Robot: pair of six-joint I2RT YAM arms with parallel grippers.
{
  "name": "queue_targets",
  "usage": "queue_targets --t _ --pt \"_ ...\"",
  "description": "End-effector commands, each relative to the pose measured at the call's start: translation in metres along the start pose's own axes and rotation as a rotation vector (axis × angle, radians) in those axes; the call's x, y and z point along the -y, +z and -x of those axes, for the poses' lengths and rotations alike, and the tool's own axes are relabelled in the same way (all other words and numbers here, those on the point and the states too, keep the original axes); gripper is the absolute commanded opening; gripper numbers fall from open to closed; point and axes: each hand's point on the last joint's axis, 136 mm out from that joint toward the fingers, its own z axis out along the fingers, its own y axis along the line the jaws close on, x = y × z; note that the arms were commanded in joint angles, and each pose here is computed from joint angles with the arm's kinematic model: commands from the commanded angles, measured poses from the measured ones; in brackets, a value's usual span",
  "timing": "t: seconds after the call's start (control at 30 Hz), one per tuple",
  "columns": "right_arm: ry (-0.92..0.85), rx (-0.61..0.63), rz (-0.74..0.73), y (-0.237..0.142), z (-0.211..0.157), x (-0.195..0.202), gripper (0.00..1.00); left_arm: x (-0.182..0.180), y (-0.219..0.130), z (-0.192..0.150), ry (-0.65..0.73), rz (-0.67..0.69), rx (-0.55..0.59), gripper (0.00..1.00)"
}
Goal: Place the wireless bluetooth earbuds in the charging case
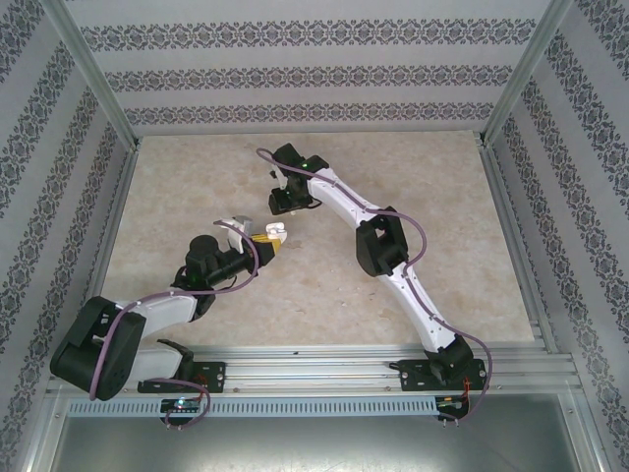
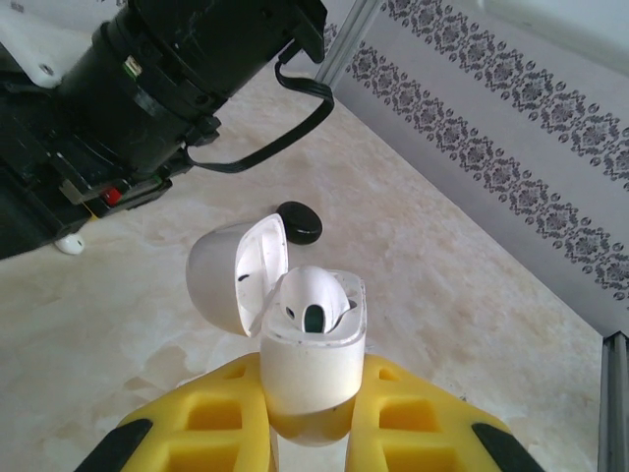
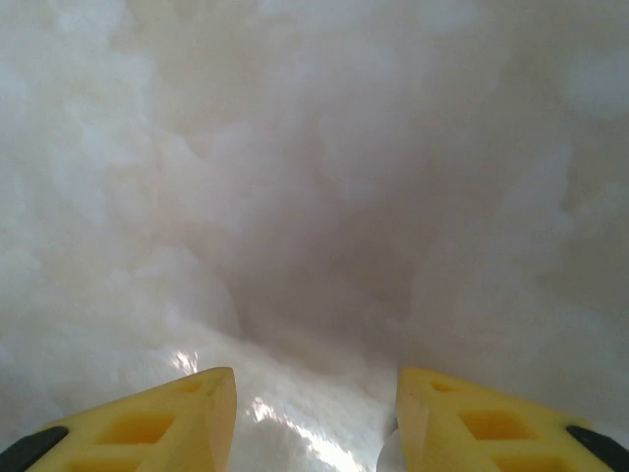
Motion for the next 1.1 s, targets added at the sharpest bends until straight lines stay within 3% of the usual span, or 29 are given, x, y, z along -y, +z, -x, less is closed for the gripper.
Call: queue_targets --t 0.0,0.33,0.53,0.83,1.07 --pt "0.022 -0.089 -0.071 -0.012 -0.025 0.019 0.46 0.01 -0.007 0.014 0.011 -0.035 0.055 0.0" --pt "0.141 -0.2 -0.132 -0.027 -0.077 0.034 0.45 0.023 -0.022 0.017 0.042 -0.041 0.034 0.0" --pt "0.243 -0.194 -0.024 -0.04 -0.108 0.004 0.43 0.03 -0.033 0.016 0.064 -0.045 0.032 0.0" --pt "0.183 -0.142 -0.017 -0.082 -0.09 -0.012 0.42 0.042 -0.043 0.017 0.074 -0.073 0.021 0.0" --pt "0.14 -0.223 -0.049 -0.06 -0.082 0.012 0.33 0.045 -0.044 0.015 0.043 -0.091 0.019 0.0"
